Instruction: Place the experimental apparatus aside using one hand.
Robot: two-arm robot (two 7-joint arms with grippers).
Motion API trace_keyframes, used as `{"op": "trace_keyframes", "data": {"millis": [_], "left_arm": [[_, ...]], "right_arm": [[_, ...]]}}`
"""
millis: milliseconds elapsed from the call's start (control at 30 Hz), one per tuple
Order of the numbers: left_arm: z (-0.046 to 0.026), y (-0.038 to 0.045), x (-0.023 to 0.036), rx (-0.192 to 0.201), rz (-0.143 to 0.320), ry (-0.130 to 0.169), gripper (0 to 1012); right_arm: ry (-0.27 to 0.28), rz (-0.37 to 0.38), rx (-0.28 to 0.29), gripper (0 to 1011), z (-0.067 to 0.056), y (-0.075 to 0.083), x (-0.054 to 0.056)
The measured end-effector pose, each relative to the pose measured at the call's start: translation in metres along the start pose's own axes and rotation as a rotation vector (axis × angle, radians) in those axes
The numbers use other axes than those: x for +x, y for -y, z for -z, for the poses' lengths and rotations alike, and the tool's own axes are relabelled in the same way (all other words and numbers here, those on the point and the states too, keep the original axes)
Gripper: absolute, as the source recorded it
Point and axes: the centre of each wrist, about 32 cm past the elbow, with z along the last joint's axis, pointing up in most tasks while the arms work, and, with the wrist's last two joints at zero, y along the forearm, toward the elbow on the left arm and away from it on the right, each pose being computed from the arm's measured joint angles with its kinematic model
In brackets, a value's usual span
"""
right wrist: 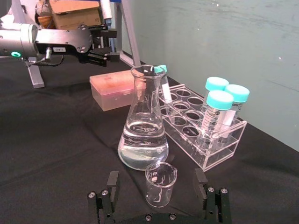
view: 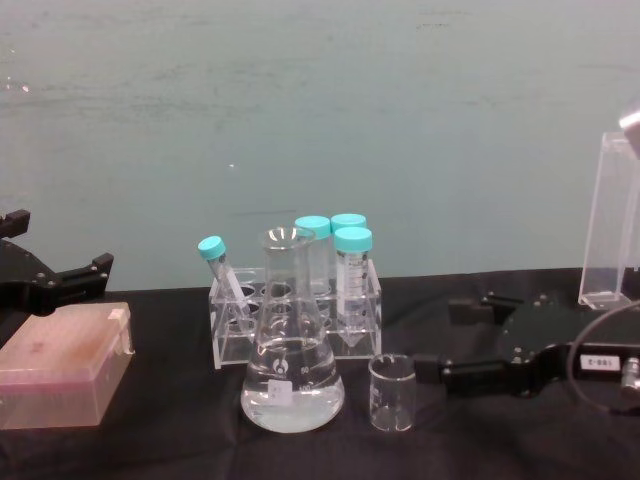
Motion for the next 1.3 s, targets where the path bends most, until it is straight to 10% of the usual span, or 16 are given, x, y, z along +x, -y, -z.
{"op": "trace_keyframes", "data": {"millis": [1300], "left_arm": [[0.0000,0.0000,0.0000,0.000,0.000,0.000,1000]], "right_arm": [[0.035,-0.043,-0.048,1003,0.004,-0.028,0.013]]}}
